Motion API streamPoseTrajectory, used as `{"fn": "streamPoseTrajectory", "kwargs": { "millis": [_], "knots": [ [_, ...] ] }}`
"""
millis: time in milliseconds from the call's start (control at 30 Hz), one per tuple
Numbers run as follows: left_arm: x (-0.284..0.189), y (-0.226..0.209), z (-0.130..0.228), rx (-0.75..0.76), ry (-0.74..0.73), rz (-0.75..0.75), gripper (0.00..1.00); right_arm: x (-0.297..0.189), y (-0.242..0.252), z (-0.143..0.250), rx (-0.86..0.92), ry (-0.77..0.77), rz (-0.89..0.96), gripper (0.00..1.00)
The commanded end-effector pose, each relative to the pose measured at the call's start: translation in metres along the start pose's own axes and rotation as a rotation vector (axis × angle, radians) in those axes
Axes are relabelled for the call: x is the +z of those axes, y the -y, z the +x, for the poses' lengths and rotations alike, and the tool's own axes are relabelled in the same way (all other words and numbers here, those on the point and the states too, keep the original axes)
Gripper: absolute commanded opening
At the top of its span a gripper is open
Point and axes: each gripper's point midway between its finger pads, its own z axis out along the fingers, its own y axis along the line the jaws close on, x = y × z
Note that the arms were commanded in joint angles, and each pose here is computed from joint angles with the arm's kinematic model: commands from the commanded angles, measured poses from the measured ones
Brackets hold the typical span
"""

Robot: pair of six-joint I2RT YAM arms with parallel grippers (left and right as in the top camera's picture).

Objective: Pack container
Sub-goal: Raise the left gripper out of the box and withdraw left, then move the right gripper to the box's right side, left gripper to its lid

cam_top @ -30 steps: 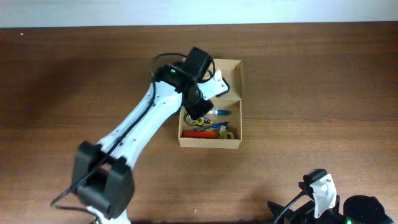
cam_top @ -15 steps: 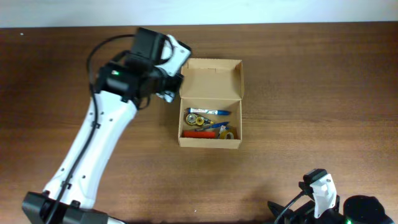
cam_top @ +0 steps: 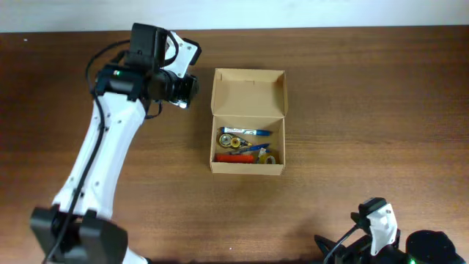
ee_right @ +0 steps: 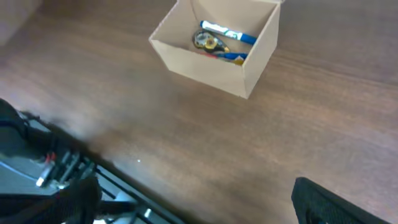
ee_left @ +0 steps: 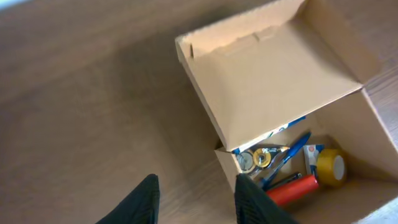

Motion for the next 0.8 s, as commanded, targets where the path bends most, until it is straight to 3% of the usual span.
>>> {"fn": "streamPoseTrajectory", "kwargs": {
  "millis": [0,267,400,500,600,767],
  "knots": [
    [0.02,0.0,0.003,-0.038,-0.03,0.058,0.33,-0.001,-0.006,-0.001,0.162,0.002,-0.034,0.99],
    [0.055,-0.01,0.013,-0.063,-0.086,0.068,0.28,0.008,0.006,-0.029,0.164,0.121,0.019,1.0],
    [0.062,-0.02,0.015,-0.083,-0.091,0.07,0.22,0.026,0.026,-0.041,0.269,0.162,0.105,0.52],
    [0.062,-0.03,0.012,-0.096,-0.071,0.06,0.07,0.046,0.039,-0.059,0.284,0.177,0.161,0.24],
    [0.061,-0.039,0.008,-0.104,-0.047,0.046,0.02,0.072,0.047,-0.078,0.289,0.157,0.195,0.11],
    [0.06,-0.047,-0.002,-0.101,0.001,0.039,0.02,0.132,0.06,-0.098,0.301,0.077,0.223,0.03]
  ]
}}
